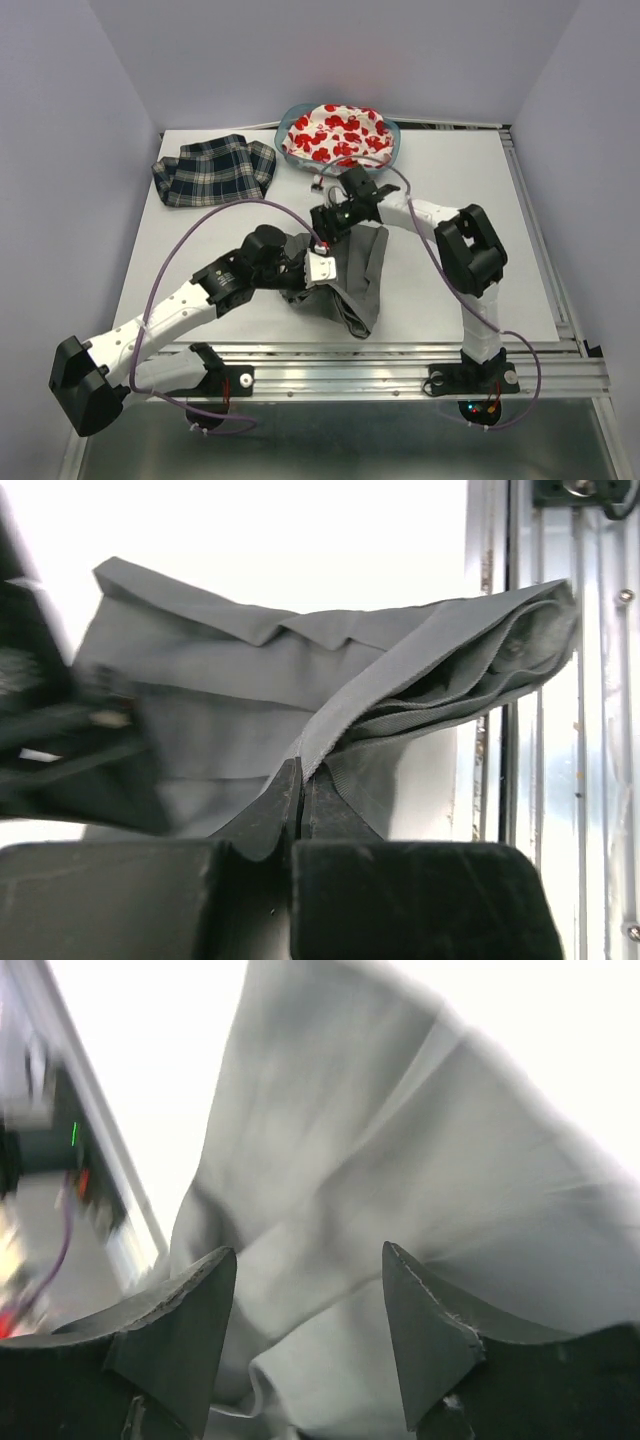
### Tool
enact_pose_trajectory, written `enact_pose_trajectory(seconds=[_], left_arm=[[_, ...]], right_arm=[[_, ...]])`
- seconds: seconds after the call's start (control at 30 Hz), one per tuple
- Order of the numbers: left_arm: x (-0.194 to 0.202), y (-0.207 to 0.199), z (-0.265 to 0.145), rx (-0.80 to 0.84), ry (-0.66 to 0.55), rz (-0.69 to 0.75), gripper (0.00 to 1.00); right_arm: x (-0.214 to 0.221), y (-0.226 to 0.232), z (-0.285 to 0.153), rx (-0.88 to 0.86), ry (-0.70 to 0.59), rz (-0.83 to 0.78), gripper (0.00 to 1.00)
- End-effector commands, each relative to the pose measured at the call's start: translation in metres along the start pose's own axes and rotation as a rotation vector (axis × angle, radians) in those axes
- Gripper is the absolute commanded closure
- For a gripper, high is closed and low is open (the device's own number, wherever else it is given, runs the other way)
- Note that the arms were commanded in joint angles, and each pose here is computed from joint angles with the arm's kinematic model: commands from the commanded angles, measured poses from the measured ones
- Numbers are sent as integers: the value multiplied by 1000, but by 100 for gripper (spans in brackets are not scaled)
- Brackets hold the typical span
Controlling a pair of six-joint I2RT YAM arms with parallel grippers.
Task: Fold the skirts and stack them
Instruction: Fold the skirt
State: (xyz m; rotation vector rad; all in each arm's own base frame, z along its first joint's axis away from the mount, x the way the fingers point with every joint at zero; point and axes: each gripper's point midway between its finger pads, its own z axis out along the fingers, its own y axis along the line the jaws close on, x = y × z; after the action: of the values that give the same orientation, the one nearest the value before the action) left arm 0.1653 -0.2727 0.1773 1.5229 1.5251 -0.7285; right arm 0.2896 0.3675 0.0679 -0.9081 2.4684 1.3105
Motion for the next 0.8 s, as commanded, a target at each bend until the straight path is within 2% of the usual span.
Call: enact_pose_trajectory(seconds=[0.0, 0.17, 0.23, 0.33, 0.43, 0.53, 0.63, 0.77], left_arm=[[-4, -17, -7, 61, -46, 17, 100], [-7, -21, -9, 71, -64, 2, 100], [-8, -22, -9, 78, -64, -1, 100], [-11, -18, -10, 62, -62, -10, 100], [-20, -10, -11, 36, -71, -43, 100], [-31, 4, -8, -9, -86, -105, 100], [-42, 29, -10, -77, -105, -170, 100], [-37, 65, -7, -149, -92, -269, 100]], right_arm=[[-88, -17, -67, 185, -188, -131, 34], [-94, -69, -74, 289, -158, -135, 25], [-85, -94, -64, 315, -124, -129, 21], [-67, -116, -48, 324, -69, -109, 20], [-45, -120, -34, 266, -19, -95, 28], [-7, -117, -20, 196, 52, -50, 51], [9, -106, -13, 157, 74, -60, 66], [27, -96, -12, 125, 90, -62, 72]])
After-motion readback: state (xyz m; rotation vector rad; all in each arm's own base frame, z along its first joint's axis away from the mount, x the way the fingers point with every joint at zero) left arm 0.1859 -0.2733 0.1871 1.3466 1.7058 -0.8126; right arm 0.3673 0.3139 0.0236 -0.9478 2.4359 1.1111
